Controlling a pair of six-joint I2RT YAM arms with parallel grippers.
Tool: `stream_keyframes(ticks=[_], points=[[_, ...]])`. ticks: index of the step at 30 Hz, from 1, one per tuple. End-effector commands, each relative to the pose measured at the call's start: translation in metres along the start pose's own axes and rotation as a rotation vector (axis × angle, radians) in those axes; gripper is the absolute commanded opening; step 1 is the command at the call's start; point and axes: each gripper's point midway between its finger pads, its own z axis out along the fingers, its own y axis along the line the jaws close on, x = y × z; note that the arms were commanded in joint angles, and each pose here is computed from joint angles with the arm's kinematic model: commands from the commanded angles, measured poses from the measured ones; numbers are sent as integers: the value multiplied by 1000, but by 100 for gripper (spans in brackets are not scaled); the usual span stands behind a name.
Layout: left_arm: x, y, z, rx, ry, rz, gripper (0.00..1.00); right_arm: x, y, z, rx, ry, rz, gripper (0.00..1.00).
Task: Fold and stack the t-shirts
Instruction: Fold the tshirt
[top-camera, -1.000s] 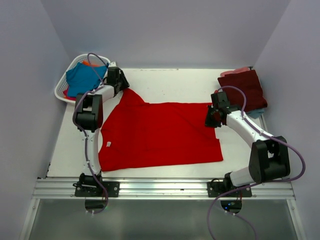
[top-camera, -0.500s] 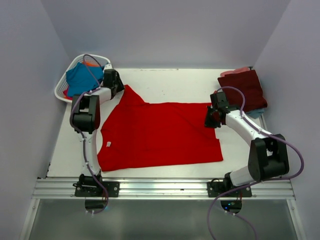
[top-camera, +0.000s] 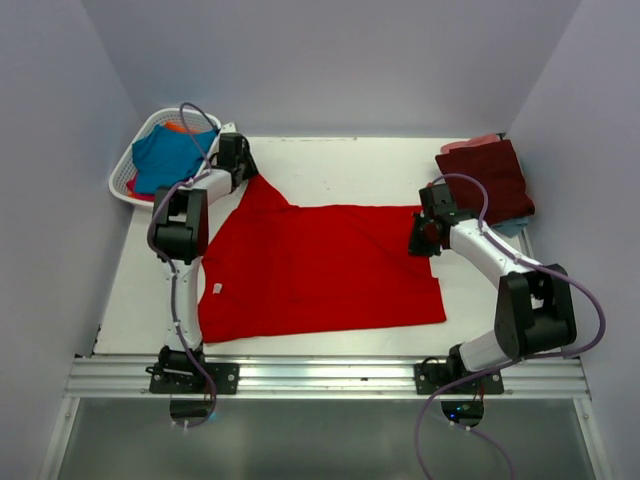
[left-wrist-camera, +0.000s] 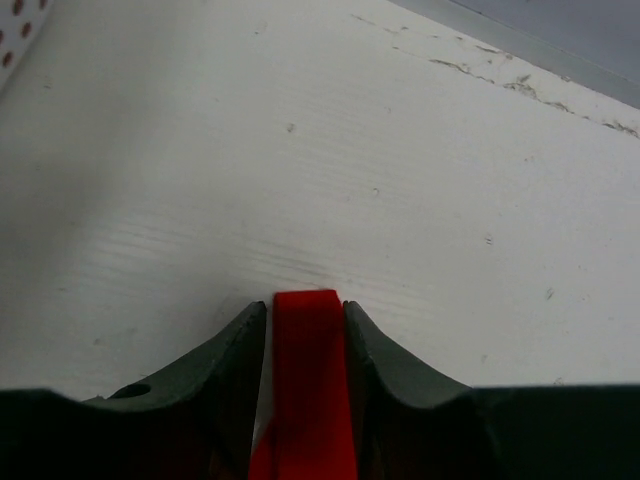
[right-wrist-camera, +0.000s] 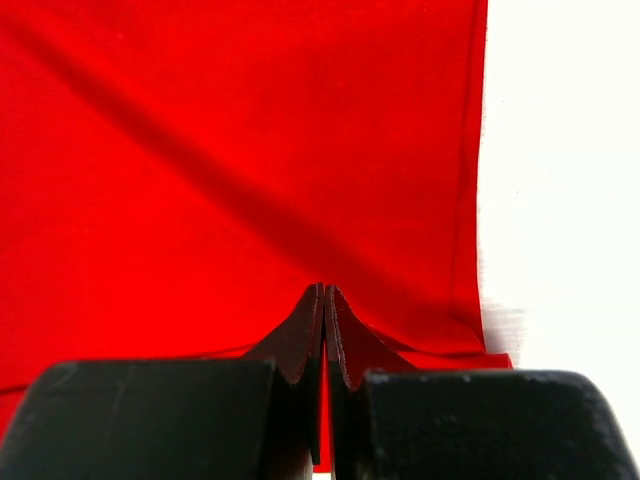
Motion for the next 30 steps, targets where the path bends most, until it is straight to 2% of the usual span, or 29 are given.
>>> stream_keyframes(ticks=[1,12,15,16,18,24,30], points=[[8,-20,6,17,29,56,40,-7,8,-1,-32,-18,-18,0],[26,1,13,-92,81,84,34,-7,9,-1,-36,-19,-21,0],[30,4,15,-100,89,84,22,-7,8,-1,-33,-16,-21,0],[31,3,15,-95,91,84,11,-7,8,-1,-33,-16,-21,0],[34,4,16,-97,102,87,0,-6,8,-2,-32,-17,-21,0],[26,-2,13,-69,78,92,0,-7,8,-2,-31,-19,-21,0],[-24,-19,-15,-42,-26,81,0,-9,9,-3,-36,-30,-16,0]])
